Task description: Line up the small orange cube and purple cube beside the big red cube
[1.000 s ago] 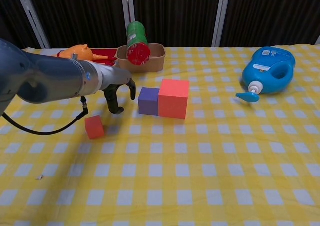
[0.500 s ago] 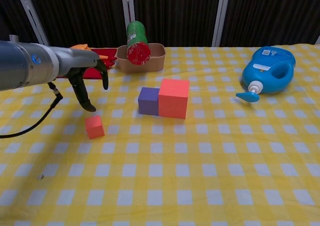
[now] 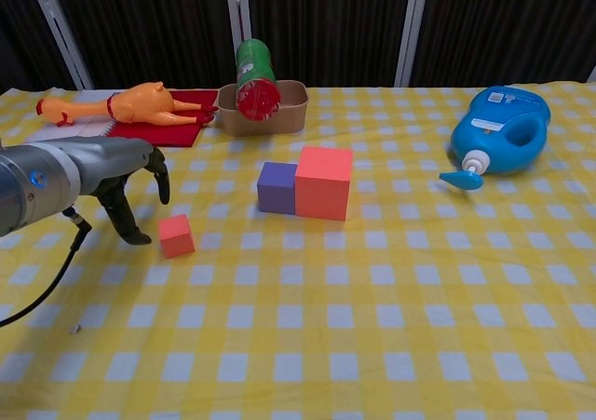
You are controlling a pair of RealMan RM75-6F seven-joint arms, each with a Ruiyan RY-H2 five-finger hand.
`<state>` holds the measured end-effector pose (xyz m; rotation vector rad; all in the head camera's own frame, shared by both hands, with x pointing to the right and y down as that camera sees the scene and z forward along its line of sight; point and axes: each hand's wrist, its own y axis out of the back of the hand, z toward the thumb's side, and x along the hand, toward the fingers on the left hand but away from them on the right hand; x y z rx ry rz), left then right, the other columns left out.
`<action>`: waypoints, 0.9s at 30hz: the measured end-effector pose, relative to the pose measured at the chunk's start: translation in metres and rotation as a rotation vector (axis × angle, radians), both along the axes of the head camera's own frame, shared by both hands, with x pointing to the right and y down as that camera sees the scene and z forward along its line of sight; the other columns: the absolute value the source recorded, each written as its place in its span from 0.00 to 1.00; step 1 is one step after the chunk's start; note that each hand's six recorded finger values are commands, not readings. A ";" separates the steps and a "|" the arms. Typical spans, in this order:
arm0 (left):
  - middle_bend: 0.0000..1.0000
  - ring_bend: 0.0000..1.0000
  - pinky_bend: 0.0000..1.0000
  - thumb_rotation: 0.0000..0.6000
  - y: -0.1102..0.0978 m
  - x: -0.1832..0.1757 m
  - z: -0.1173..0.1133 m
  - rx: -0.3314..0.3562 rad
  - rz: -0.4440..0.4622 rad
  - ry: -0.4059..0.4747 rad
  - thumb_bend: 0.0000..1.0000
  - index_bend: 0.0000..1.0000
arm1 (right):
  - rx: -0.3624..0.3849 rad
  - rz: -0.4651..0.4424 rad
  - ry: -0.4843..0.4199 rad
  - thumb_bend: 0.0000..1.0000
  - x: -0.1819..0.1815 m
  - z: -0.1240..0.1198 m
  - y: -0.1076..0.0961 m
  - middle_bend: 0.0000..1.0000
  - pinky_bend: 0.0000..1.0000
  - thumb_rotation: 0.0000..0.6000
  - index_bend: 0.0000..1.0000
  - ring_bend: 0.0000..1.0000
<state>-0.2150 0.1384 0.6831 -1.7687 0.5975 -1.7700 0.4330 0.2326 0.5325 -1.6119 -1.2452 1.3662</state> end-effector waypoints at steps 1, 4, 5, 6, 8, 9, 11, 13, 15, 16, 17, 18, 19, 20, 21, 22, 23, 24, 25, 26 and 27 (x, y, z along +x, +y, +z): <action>0.00 0.00 0.05 1.00 0.001 0.001 0.001 -0.001 -0.002 0.003 0.28 0.34 | 0.000 0.000 0.000 0.37 0.000 0.000 0.000 0.00 0.01 1.00 0.00 0.00; 0.00 0.00 0.05 1.00 0.003 0.005 0.003 -0.002 -0.006 0.006 0.28 0.34 | 0.001 0.000 -0.001 0.37 0.000 0.000 0.000 0.00 0.01 1.00 0.00 0.00; 0.00 0.00 0.05 1.00 0.003 0.005 0.003 -0.003 -0.006 0.005 0.29 0.34 | 0.002 0.001 -0.002 0.37 0.000 0.000 0.000 0.00 0.01 1.00 0.00 0.00; 0.00 0.00 0.05 1.00 0.004 0.006 0.004 -0.004 -0.007 0.004 0.29 0.34 | 0.002 0.001 -0.003 0.37 0.000 0.000 0.000 0.00 0.01 1.00 0.00 0.00; 0.00 0.00 0.05 1.00 0.005 0.006 0.006 -0.007 -0.009 0.000 0.29 0.34 | 0.004 0.000 -0.004 0.37 0.000 -0.001 0.000 0.00 0.01 1.00 0.00 0.00; 0.00 0.00 0.05 1.00 0.005 0.006 0.007 -0.009 -0.012 -0.001 0.29 0.35 | 0.004 -0.001 -0.004 0.37 0.000 -0.001 0.000 0.00 0.01 1.00 0.00 0.00; 0.00 0.00 0.05 1.00 0.005 0.006 0.010 -0.015 -0.018 0.000 0.30 0.35 | 0.005 -0.003 -0.005 0.37 -0.001 -0.001 0.000 0.00 0.01 1.00 0.00 0.00; 0.00 0.00 0.05 1.00 0.005 0.007 0.013 -0.021 -0.025 0.004 0.30 0.36 | 0.005 -0.002 -0.005 0.37 -0.001 -0.001 0.000 0.00 0.01 1.00 0.00 0.00; 0.00 0.00 0.05 1.00 0.005 0.009 0.016 -0.027 -0.030 0.007 0.31 0.37 | 0.005 0.001 -0.007 0.37 0.000 0.000 0.000 0.00 0.01 1.00 0.00 0.00; 0.00 0.00 0.05 1.00 0.005 0.009 0.017 -0.028 -0.030 0.006 0.33 0.39 | 0.005 0.002 -0.008 0.37 0.000 0.000 -0.001 0.00 0.01 1.00 0.00 0.00; 0.00 0.00 0.05 1.00 0.005 0.010 0.018 -0.029 -0.030 0.005 0.34 0.40 | 0.004 0.003 -0.008 0.37 0.000 -0.001 -0.001 0.00 0.01 1.00 0.00 0.00; 0.00 0.00 0.05 1.00 0.005 0.010 0.019 -0.031 -0.033 0.004 0.36 0.40 | 0.004 0.003 -0.008 0.37 0.000 0.000 0.000 0.00 0.01 1.00 0.00 0.00; 0.00 0.00 0.05 1.00 0.004 0.011 0.019 -0.031 -0.036 0.005 0.38 0.41 | 0.004 0.002 -0.008 0.37 0.000 -0.001 0.000 0.00 0.01 1.00 0.00 0.00; 0.00 0.00 0.05 1.00 0.004 0.011 0.020 -0.031 -0.039 0.007 0.39 0.42 | 0.004 0.001 -0.008 0.37 0.000 -0.001 0.000 0.00 0.01 1.00 0.00 0.00; 0.00 0.00 0.05 1.00 0.004 0.011 0.021 -0.032 -0.043 0.008 0.40 0.42 | 0.004 0.001 -0.008 0.37 0.000 -0.001 0.000 0.00 0.01 1.00 0.00 0.00; 0.00 0.00 0.05 1.00 0.004 0.012 0.021 -0.033 -0.045 0.009 0.40 0.43 | 0.004 0.001 -0.008 0.37 0.000 -0.001 -0.001 0.00 0.01 1.00 0.00 0.00; 0.00 0.00 0.05 1.00 0.004 0.012 0.021 -0.034 -0.045 0.009 0.40 0.43 | 0.005 0.001 -0.009 0.37 0.000 -0.001 -0.001 0.00 0.01 1.00 0.00 0.00; 0.00 0.00 0.05 1.00 0.004 0.012 0.021 -0.033 -0.045 0.011 0.40 0.43 | 0.005 0.001 -0.009 0.37 0.000 -0.001 0.000 0.00 0.01 1.00 0.00 0.00; 0.00 0.00 0.05 1.00 0.004 0.012 0.021 -0.031 -0.046 0.012 0.40 0.44 | 0.005 0.002 -0.009 0.37 0.000 -0.001 -0.001 0.00 0.01 1.00 0.00 0.00; 0.00 0.00 0.05 1.00 0.003 0.012 0.020 -0.028 -0.045 0.013 0.40 0.44 | 0.006 0.002 -0.009 0.37 0.000 -0.001 -0.001 0.00 0.01 1.00 0.00 0.00; 0.00 0.00 0.05 1.00 0.002 0.011 0.019 -0.023 -0.044 0.014 0.40 0.44 | 0.006 0.002 -0.009 0.37 0.000 -0.001 -0.001 0.00 0.01 1.00 0.00 0.00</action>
